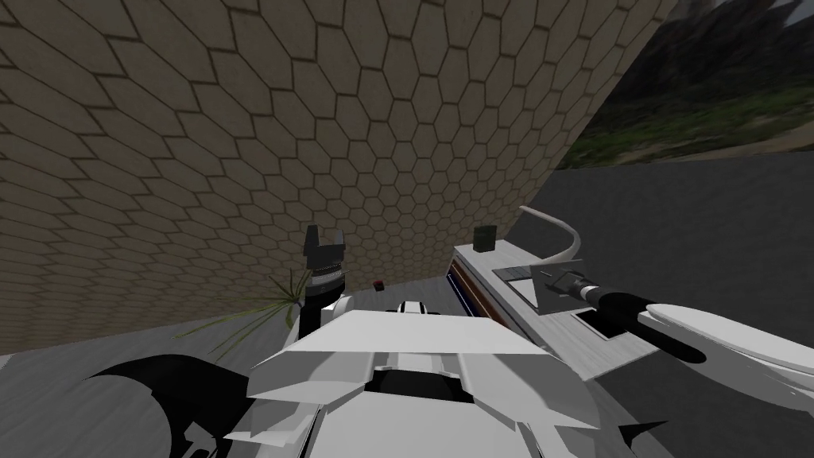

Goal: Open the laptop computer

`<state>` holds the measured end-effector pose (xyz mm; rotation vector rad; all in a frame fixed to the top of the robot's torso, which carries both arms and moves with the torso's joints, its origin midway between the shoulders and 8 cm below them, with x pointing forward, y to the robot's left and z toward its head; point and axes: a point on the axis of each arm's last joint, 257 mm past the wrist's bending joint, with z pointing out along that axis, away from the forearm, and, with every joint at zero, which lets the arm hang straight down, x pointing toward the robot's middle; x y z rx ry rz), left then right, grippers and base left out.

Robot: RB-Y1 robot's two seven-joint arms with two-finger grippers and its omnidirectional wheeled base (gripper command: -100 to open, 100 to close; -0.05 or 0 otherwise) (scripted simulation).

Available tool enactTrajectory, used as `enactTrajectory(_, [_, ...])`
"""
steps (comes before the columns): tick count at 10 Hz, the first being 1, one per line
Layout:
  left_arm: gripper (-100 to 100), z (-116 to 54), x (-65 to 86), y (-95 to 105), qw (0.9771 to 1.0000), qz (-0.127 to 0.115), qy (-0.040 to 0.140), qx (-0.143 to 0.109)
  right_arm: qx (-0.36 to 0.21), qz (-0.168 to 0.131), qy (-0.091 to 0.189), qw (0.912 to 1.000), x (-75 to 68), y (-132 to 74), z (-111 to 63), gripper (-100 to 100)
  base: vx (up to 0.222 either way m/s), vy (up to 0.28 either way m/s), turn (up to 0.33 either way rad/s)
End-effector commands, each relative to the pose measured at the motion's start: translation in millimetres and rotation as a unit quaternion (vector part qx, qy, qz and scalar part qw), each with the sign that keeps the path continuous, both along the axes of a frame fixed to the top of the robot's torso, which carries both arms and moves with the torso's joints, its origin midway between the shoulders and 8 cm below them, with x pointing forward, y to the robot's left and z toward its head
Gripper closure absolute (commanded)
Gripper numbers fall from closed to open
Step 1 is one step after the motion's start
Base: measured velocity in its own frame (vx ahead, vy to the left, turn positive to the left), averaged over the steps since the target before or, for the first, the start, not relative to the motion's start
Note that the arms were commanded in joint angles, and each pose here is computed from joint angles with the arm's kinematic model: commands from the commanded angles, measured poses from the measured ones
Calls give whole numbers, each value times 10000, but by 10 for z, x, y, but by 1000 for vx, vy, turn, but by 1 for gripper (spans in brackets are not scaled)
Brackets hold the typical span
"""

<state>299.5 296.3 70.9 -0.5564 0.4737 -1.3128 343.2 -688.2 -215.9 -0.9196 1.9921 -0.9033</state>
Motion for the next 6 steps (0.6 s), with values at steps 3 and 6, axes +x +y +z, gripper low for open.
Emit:
enactTrajectory(3, [0,0,0,0,10000,0,0,0,-100,54,709,9974,-342,-152,-144,100,157,49,-24])
enactTrajectory(6, [0,0,0,0,10000,0,0,0,-132,52,864,9962,-425,-217,-155,100,122,49,-17])
